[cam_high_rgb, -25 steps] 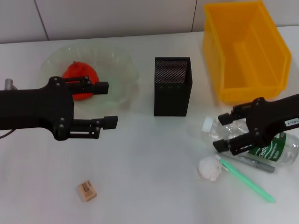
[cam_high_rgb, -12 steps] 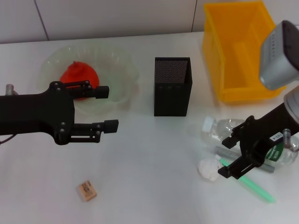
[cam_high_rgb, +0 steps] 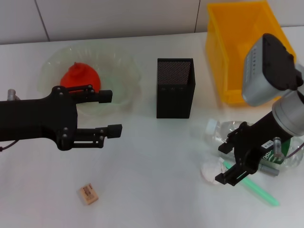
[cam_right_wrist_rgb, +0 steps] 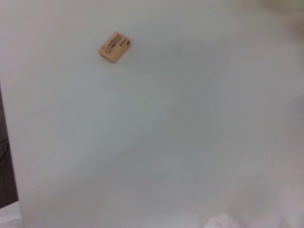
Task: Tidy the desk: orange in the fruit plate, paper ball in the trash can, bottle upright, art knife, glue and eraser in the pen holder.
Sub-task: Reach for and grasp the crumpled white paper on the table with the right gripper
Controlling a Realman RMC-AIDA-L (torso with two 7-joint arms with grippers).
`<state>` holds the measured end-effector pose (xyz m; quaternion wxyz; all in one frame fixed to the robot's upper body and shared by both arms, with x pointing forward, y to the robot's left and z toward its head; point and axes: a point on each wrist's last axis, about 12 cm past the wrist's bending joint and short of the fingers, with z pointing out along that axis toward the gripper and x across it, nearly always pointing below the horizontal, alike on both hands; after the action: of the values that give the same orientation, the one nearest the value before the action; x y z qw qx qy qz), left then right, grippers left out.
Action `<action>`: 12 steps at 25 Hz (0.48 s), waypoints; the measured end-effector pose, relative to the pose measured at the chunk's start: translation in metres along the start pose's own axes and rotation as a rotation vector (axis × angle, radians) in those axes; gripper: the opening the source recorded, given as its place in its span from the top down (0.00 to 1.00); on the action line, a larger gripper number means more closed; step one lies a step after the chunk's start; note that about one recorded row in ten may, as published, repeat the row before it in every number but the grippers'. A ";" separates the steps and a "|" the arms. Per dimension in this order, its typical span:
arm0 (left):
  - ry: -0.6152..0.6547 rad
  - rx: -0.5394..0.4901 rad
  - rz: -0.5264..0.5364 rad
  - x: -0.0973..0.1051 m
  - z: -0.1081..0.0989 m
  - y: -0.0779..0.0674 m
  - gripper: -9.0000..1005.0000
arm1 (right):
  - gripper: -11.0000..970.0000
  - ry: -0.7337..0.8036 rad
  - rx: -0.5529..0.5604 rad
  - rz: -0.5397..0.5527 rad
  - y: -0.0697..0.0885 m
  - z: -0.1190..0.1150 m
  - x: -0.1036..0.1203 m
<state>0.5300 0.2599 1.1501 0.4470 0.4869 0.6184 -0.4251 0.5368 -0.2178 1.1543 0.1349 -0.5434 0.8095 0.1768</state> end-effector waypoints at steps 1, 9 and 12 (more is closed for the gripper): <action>0.000 0.000 0.000 0.000 0.000 0.000 0.21 | 0.19 0.012 0.010 -0.008 0.000 0.004 -0.002; -0.006 0.000 -0.008 0.002 0.000 -0.001 0.21 | 0.22 0.035 0.036 -0.032 0.000 0.015 -0.007; -0.007 0.001 -0.009 0.002 0.000 -0.002 0.21 | 0.23 0.040 0.040 -0.038 0.000 0.019 -0.009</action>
<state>0.5283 0.2600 1.1480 0.4469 0.4828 0.6190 -0.4290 0.5403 -0.2022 1.1413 0.1328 -0.5595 0.8048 0.1470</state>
